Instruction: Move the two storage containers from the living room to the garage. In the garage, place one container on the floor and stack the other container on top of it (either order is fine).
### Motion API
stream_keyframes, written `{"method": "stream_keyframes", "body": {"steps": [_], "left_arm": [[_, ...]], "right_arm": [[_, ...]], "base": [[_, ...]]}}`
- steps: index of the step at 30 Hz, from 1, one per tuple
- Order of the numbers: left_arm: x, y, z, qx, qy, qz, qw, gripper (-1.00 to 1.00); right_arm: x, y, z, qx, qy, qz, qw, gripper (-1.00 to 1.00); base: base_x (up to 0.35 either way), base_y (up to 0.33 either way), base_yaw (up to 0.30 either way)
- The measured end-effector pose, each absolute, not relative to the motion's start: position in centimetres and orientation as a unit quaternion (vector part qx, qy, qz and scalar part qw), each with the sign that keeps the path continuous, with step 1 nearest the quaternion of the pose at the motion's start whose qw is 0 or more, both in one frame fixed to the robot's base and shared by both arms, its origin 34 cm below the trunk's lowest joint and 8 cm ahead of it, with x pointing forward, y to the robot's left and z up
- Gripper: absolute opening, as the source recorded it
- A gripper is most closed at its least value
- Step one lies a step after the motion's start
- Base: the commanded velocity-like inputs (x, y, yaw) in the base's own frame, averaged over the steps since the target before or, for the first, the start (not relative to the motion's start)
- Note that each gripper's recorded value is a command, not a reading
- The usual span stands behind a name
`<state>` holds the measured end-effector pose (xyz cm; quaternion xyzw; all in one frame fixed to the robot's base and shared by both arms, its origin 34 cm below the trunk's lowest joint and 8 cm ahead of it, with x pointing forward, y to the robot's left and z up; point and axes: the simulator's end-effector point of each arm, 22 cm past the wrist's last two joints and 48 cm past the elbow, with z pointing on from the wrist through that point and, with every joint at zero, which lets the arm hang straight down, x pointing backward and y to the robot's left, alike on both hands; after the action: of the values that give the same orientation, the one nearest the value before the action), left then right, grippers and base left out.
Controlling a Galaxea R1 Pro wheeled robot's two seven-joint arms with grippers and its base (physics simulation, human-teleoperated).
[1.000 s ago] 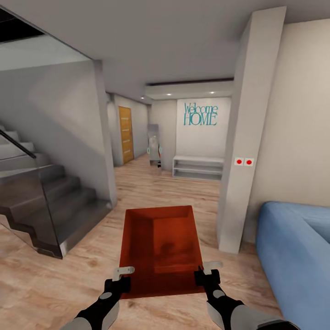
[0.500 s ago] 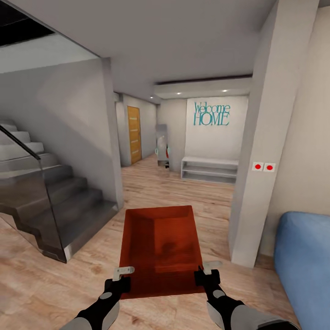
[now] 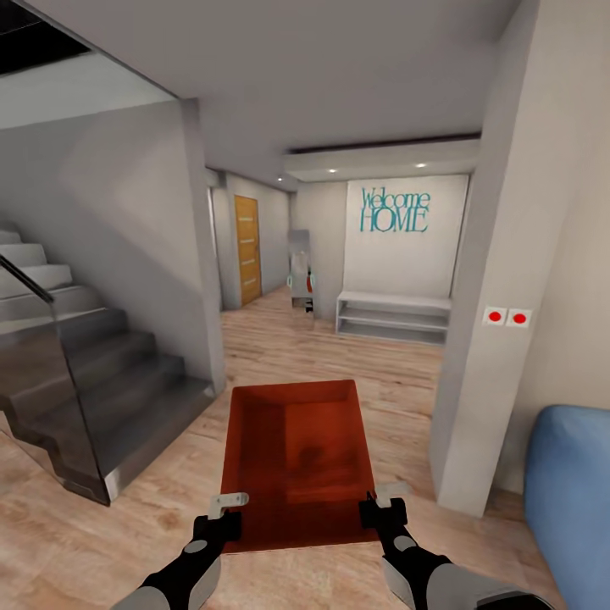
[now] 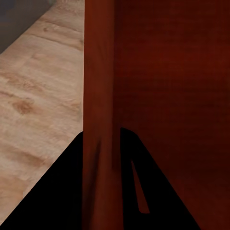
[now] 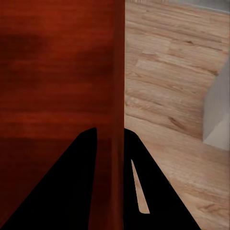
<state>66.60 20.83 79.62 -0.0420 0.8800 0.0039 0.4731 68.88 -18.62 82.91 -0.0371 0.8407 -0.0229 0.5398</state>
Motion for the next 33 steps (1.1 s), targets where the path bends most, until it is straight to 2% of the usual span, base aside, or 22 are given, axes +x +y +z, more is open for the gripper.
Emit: {"method": "stream_keyframes", "body": {"steps": [33], "left_arm": [[66.60, 20.83, 79.62, -0.042, 0.880, 0.004, 0.473, -1.00]], "right_arm": [[68.89, -18.62, 82.91, -0.037, 0.841, -0.023, 0.540, -1.00]], "base": [[0.322, 0.000, 0.000]]}}
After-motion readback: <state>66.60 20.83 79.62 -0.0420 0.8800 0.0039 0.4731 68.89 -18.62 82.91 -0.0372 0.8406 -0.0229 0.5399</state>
